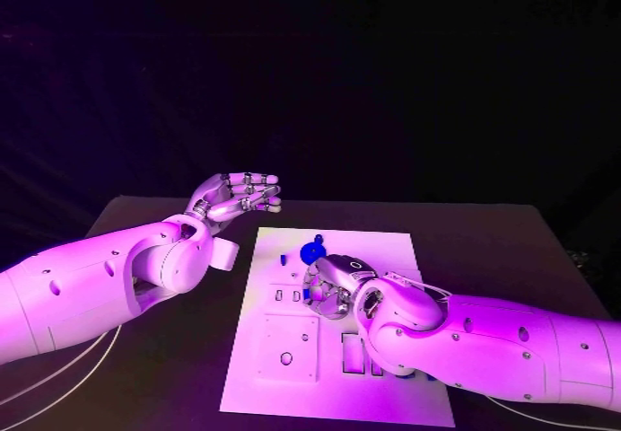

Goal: Assemble the parts on the task board

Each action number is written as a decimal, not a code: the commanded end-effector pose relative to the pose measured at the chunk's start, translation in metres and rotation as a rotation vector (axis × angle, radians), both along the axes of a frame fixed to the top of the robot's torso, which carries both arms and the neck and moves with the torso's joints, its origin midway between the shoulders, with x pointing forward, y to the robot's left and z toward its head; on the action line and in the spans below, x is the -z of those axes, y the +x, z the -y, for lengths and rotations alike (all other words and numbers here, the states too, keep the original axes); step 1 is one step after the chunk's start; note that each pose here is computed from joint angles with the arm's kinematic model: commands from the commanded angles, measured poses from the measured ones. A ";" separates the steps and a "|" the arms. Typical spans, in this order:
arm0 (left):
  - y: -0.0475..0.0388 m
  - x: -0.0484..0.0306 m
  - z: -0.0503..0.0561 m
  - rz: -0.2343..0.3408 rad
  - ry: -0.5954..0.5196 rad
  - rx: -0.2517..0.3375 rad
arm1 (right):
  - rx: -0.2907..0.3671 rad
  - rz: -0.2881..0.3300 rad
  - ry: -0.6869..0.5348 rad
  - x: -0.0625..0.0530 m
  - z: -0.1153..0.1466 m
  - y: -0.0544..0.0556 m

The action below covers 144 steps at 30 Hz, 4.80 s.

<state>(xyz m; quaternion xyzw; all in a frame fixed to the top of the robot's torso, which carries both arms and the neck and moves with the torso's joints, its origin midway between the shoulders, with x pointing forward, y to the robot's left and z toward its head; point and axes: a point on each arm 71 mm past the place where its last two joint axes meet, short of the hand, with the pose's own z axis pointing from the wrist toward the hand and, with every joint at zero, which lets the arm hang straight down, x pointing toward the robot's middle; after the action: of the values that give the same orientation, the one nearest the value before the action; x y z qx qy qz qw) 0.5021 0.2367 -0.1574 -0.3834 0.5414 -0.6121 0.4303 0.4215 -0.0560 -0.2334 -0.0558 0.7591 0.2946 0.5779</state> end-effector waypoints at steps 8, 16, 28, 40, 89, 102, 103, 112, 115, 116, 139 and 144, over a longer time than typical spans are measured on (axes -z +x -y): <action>-0.0002 -0.0007 0.002 0.001 -0.011 0.021 | -0.033 0.053 -0.023 0.000 -0.005 -0.004; -0.0001 -0.0006 0.002 0.000 -0.011 0.022 | -0.036 0.067 -0.038 0.001 -0.006 -0.003; -0.0004 -0.0004 0.003 -0.004 -0.011 0.034 | -0.037 0.088 -0.063 0.003 -0.006 -0.001; -0.0006 -0.0001 0.003 -0.008 -0.008 0.043 | -0.032 0.089 -0.073 0.007 -0.007 -0.002; -0.0059 0.0197 0.010 -0.115 0.429 0.193 | 0.048 -0.077 0.245 -0.050 0.068 0.011; -0.0086 0.0463 0.025 -0.305 0.953 0.288 | 0.229 -0.146 0.370 -0.078 0.143 0.046; -0.0089 0.0483 0.027 -0.318 0.986 0.308 | 0.238 -0.148 0.374 -0.079 0.146 0.048; -0.0059 0.0577 0.044 -0.379 1.110 0.377 | 0.283 -0.186 0.407 -0.077 0.155 0.055; -0.0041 0.0591 0.048 -0.381 1.132 0.376 | 0.290 -0.187 0.408 -0.076 0.156 0.056; -0.0036 0.0597 0.050 -0.378 1.144 0.374 | 0.291 -0.185 0.409 -0.076 0.157 0.057; -0.0035 0.0662 0.075 -0.356 1.210 0.408 | 0.307 -0.159 0.415 -0.076 0.161 0.063; -0.0056 0.0675 0.079 -0.361 1.214 0.436 | 0.310 -0.161 0.412 -0.075 0.161 0.064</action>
<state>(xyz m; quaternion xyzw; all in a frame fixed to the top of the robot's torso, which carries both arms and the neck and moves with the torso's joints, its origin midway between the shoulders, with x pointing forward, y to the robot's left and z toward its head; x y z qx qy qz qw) 0.4988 0.1609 -0.2242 -0.0646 0.9120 -0.1998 0.3523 0.4853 -0.2182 -0.1587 0.2081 0.7266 0.3497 0.5535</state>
